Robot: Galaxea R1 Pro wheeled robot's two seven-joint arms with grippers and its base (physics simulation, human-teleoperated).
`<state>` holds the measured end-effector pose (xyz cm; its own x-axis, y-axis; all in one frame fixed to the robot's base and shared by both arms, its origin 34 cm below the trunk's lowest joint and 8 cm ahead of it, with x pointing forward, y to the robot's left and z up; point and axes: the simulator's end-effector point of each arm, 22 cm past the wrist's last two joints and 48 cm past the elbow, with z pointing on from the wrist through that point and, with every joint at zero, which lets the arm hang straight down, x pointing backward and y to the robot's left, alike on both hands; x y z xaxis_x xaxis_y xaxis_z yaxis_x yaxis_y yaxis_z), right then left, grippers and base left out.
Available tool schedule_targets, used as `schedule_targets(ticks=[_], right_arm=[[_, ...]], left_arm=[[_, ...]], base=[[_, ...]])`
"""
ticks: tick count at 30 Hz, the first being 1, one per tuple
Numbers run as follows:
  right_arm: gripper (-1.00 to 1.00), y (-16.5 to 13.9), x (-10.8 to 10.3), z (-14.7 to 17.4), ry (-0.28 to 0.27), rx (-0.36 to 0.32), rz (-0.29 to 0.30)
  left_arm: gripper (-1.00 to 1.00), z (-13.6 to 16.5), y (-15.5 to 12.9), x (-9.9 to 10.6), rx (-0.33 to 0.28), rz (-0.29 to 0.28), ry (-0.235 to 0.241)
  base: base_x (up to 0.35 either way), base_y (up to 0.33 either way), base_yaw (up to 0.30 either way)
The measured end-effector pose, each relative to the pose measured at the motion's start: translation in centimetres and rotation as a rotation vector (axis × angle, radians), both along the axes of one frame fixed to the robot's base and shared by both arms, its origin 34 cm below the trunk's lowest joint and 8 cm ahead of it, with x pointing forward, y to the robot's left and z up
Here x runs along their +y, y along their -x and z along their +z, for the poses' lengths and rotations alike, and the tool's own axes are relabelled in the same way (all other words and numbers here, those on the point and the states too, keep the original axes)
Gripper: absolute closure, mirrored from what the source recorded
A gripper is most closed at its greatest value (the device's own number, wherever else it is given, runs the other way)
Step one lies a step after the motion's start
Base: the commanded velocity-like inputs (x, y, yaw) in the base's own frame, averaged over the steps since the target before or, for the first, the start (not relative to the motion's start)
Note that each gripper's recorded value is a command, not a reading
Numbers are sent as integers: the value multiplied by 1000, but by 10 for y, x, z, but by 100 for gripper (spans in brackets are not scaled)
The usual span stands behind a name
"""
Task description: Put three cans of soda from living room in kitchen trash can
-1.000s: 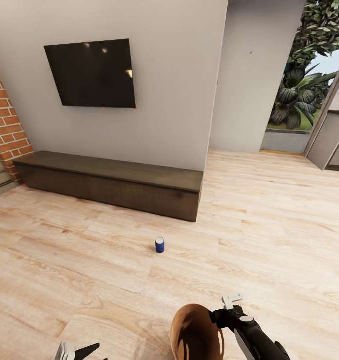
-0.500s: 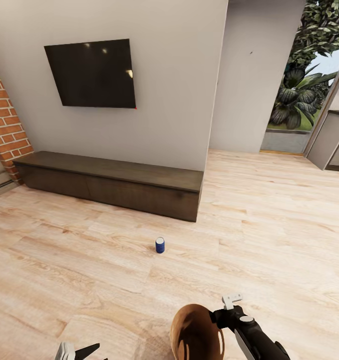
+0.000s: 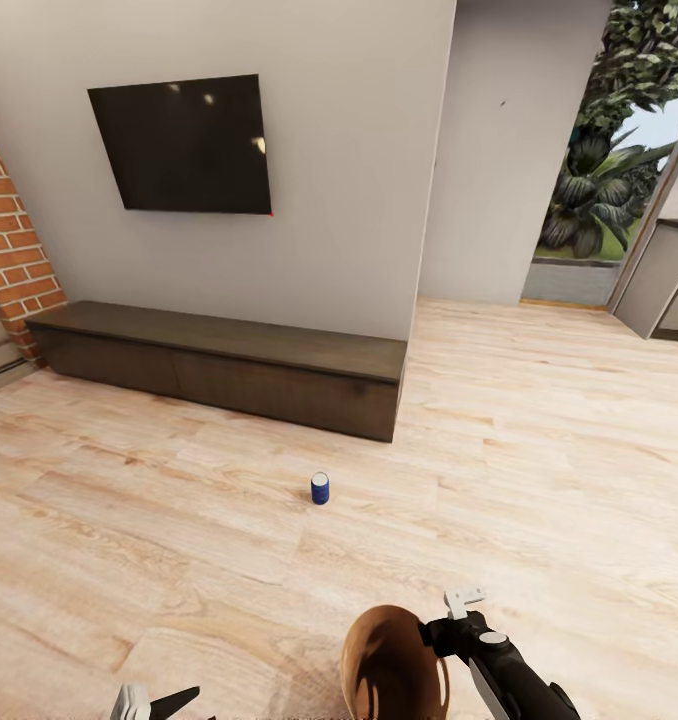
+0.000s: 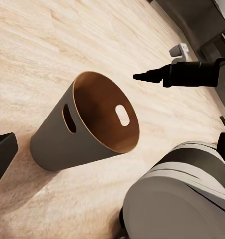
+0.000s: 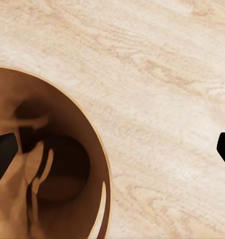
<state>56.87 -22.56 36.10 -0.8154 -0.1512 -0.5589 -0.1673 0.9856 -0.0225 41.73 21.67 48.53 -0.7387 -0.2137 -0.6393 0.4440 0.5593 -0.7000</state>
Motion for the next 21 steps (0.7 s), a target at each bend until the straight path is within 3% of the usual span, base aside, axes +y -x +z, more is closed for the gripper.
schedule_targets(ticks=[21], right_arm=[[-100,9,0,-21,0,28,1]], left_arm=[[-100,-17,6,-1,28,-2,0]], base=[[0,0,0]])
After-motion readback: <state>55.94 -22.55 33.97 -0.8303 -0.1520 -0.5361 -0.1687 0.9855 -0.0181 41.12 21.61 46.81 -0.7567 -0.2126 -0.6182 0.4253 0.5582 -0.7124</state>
